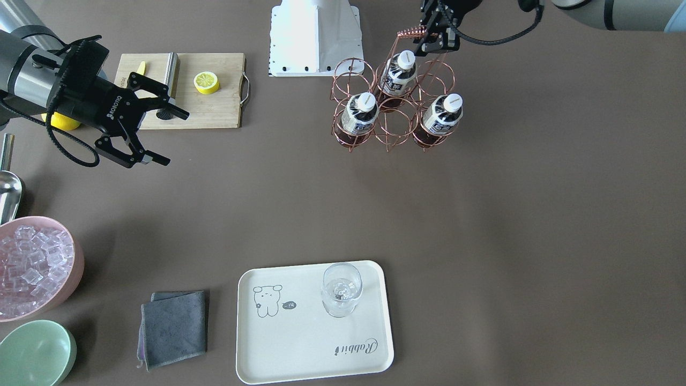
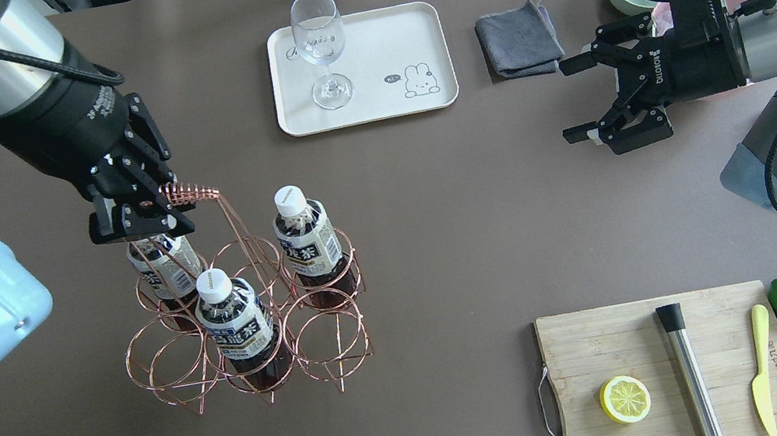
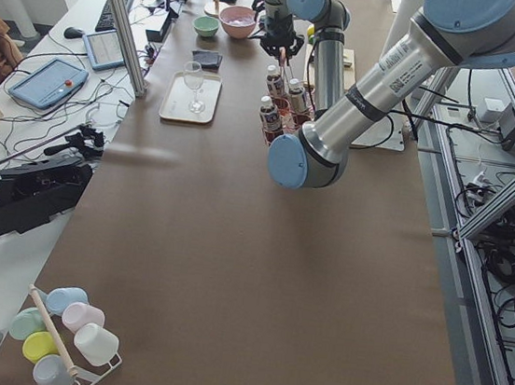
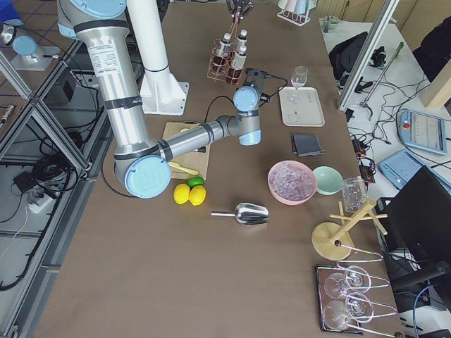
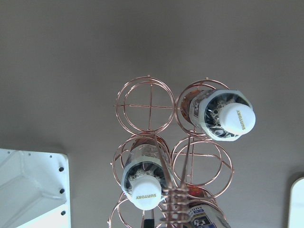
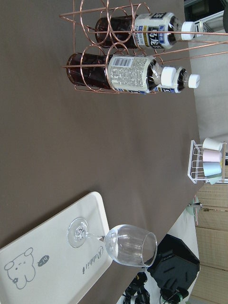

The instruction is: Take tea from basket to plate

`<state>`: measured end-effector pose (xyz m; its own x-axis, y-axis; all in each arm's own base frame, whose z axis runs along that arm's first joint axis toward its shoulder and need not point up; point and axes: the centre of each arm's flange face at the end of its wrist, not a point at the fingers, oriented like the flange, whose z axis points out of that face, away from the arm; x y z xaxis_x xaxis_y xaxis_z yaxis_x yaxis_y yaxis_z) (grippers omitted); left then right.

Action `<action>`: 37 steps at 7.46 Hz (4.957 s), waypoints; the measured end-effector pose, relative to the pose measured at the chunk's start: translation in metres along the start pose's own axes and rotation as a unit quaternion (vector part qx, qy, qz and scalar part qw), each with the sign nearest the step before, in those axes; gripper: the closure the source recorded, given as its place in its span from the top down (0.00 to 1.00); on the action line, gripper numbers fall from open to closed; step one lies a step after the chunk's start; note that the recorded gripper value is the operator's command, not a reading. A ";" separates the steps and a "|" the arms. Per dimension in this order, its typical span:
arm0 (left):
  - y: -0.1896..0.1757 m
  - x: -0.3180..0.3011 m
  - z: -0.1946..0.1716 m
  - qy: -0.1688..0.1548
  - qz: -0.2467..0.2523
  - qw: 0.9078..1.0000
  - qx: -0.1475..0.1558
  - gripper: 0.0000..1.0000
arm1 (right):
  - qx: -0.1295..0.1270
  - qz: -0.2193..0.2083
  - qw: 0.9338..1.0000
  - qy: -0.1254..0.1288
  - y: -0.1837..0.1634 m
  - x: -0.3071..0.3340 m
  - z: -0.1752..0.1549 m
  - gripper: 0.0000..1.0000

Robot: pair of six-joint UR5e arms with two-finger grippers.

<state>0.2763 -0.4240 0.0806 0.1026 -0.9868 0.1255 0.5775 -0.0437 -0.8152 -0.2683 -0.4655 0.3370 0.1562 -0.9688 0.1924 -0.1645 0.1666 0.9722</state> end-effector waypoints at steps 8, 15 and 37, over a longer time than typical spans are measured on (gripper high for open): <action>0.084 0.020 0.047 0.017 -0.012 0.999 -0.027 0.00 | 0.010 0.017 1.000 -0.001 0.002 -0.001 -0.004 1.00; 0.121 0.000 0.094 0.035 -0.006 0.999 -0.019 0.00 | 0.044 0.019 0.999 0.000 0.022 0.007 -0.006 1.00; 0.127 -0.020 0.098 0.031 0.010 0.999 -0.025 0.00 | 0.126 -0.005 0.991 -0.044 -0.010 -0.104 0.138 0.98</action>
<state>0.4265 -0.3941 0.0300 0.0620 -0.9952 0.0757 0.5340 -0.0310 -0.8449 -0.4176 -0.3917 0.2892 0.0752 -0.9842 0.1604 -0.4028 0.1172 0.9078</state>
